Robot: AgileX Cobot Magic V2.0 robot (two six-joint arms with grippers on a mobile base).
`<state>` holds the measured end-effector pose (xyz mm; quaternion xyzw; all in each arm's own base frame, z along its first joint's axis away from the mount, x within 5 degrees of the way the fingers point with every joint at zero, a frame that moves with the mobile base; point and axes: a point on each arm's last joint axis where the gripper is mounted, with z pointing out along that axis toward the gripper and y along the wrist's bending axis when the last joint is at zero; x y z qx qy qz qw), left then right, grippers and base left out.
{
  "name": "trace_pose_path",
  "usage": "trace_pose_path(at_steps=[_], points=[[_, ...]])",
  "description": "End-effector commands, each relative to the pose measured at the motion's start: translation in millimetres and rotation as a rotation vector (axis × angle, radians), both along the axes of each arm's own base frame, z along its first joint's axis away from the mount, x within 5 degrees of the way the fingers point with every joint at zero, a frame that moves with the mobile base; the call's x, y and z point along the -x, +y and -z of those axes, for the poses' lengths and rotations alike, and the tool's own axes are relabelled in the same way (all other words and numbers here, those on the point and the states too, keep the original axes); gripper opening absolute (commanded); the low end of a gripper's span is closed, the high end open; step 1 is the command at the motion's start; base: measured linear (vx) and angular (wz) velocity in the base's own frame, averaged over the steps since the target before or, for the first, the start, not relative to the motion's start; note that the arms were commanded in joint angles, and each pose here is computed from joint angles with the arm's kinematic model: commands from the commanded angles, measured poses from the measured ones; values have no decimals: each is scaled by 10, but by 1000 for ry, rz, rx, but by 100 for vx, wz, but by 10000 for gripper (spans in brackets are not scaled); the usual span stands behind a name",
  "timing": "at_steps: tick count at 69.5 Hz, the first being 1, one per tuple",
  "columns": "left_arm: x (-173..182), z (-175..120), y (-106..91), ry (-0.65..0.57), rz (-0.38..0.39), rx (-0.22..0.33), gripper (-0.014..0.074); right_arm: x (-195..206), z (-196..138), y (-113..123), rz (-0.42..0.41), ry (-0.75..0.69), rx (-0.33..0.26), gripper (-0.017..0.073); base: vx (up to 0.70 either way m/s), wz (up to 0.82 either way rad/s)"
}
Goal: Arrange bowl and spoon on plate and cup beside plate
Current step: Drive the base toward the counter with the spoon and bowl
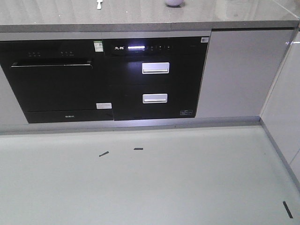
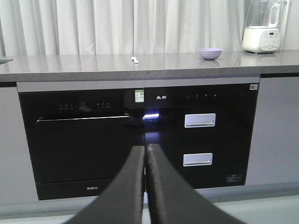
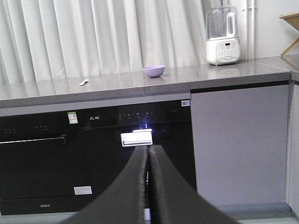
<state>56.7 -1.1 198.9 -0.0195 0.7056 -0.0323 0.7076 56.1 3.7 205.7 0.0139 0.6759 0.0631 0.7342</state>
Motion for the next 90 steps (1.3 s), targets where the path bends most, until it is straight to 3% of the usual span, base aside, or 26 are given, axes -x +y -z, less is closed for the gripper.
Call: trace_pose_path(at_steps=[1, 90], points=[[18, -96, 2, -91, -2, 15, -6, 12, -56, 0, 0, -77, 4, -6, 20, 7], [18, -96, 2, -91, -2, 15, -6, 12, -56, 0, 0, -77, 4, -6, 23, 4]])
